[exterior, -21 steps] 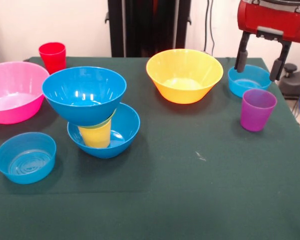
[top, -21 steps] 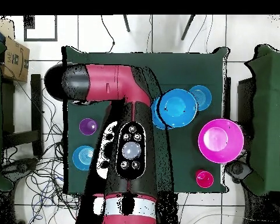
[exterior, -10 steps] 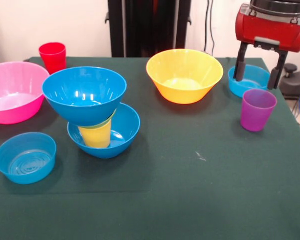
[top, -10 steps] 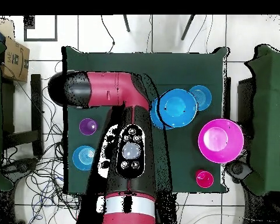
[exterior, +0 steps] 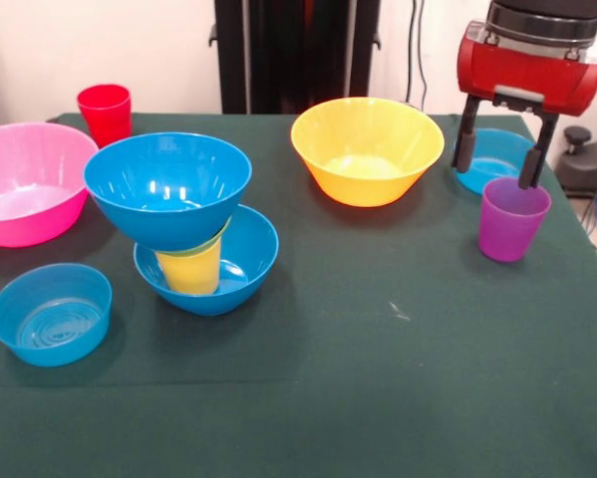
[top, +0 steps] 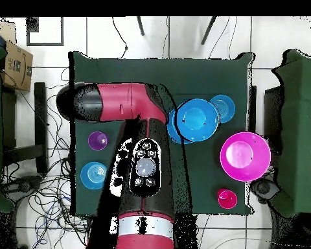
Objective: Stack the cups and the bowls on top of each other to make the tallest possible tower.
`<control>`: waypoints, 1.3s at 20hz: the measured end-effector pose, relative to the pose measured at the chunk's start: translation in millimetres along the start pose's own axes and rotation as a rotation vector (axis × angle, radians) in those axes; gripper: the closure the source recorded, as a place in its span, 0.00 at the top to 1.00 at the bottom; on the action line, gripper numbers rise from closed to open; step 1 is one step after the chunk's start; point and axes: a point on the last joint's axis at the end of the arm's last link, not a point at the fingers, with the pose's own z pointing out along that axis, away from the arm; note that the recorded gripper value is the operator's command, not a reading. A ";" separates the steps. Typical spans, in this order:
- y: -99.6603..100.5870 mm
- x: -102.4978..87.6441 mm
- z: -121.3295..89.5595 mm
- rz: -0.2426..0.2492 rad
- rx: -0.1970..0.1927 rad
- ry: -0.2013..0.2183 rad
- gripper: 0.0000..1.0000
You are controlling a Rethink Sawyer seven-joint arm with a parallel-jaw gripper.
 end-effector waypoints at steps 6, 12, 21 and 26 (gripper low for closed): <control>-10.9 0.7 11.3 -0.012 0.007 -0.008 1.00; -14.2 5.8 26.2 -0.031 0.011 -0.015 1.00; -15.9 21.5 51.7 -0.058 0.026 0.004 1.00; -14.2 28.0 58.9 -0.065 0.032 0.015 1.00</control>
